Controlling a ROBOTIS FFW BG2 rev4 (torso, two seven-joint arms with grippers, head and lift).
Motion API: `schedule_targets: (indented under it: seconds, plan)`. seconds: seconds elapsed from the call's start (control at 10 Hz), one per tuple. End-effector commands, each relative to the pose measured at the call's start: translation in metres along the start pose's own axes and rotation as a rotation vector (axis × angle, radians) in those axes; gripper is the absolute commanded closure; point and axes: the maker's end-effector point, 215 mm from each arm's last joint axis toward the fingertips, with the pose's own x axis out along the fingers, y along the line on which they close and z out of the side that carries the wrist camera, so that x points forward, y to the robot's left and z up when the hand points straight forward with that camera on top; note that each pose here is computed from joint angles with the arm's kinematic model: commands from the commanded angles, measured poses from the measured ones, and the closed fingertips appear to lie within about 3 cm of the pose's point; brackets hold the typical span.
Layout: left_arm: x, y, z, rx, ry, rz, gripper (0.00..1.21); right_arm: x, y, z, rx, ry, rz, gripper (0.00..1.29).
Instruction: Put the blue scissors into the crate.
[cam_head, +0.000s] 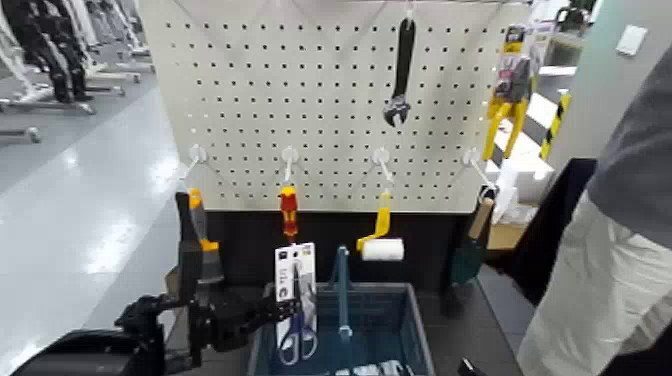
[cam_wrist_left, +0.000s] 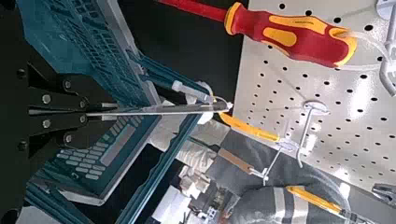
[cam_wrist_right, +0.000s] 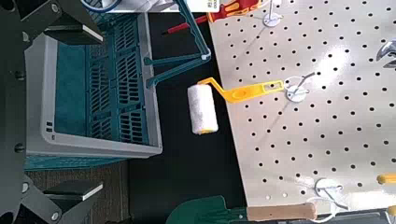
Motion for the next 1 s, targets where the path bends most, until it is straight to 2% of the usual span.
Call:
schedule_targets:
  seconds: [0.1,0.2,0.3,0.7,0.8,1.0]
  plan:
    - [-0.001,0.002,-0.001,-0.01,0.002,0.005,0.34,0.0,0.001,0.0,0.001,-0.001,0.003,0.2]
    - [-0.001,0.001,0.0,-0.007,0.0,0.004,0.05,0.0,0.001,0.0,0.0,0.0,0.002,0.2]
    - [-0.002,0.0,0.004,-0.001,-0.009,0.003,0.0,0.0,0.0,0.0,-0.002,0.0,0.002,0.2]
    - [-0.002,-0.004,0.024,0.04,-0.043,0.011,0.0,-0.001,0.0,0.0,-0.003,0.0,0.003,0.2]
    - [-0.007,-0.003,0.036,0.079,-0.065,0.047,0.0,-0.001,0.001,0.002,-0.003,-0.003,0.003,0.2]
    - [-0.029,0.009,0.054,0.165,-0.118,0.207,0.0,-0.001,-0.001,0.002,-0.006,-0.004,0.0,0.2]
